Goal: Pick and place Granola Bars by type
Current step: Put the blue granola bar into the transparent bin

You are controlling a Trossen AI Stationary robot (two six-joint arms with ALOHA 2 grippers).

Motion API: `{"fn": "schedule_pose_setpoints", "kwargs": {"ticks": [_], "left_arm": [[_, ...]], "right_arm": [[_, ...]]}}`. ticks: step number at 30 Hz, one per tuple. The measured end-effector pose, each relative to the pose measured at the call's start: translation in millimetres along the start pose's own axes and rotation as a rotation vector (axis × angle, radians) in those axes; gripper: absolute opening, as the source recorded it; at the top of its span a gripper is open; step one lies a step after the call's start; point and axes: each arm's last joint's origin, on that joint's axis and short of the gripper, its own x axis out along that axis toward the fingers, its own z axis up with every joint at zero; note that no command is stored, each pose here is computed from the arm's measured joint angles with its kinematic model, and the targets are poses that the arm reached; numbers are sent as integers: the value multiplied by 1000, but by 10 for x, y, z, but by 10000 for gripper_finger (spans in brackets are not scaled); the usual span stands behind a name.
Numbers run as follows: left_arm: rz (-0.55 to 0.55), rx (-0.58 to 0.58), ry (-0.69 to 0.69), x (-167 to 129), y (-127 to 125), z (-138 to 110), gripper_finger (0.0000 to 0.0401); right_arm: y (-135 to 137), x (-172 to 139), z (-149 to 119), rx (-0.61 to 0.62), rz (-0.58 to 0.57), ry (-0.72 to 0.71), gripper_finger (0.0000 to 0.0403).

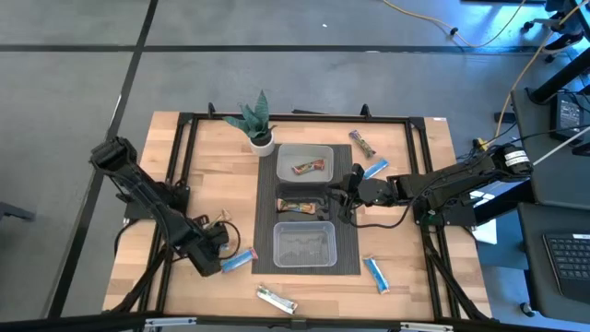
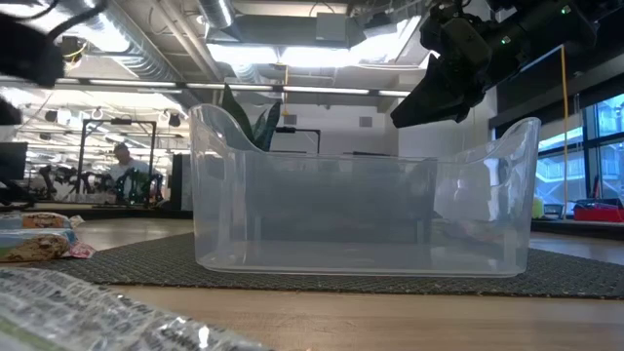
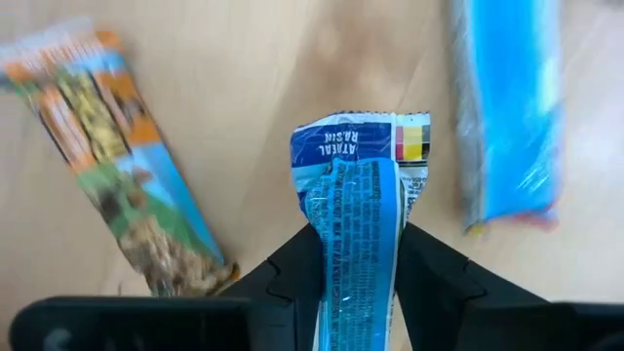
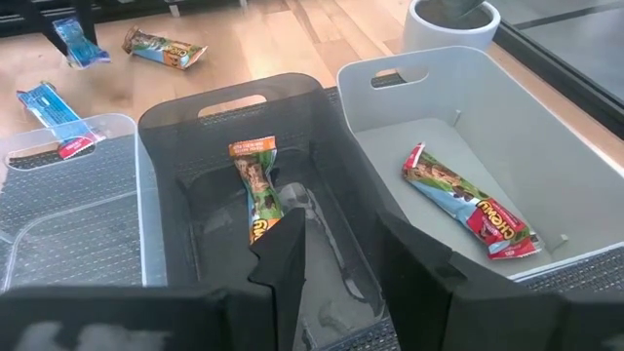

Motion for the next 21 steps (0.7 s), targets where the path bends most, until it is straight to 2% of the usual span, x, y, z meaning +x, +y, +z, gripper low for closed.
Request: {"fn": "schedule_pose_setpoints", "kwargs": {"ticks": [5,10,16,21], "left_arm": [[-111,1,-210,-211,56,257,104],[-276,144,-480,-497,72,569,104],[-322,294,-817,-741,97,927,104],[-335,368,-906,-736,136,1149,104]], "right_arm": [[-1,0,0,-3,0,0,127],[-1,0,0,-1,0,0,127],[25,-1,-7,-1,90,26,127],[59,-6,-16,-63,207,52,127]]}}
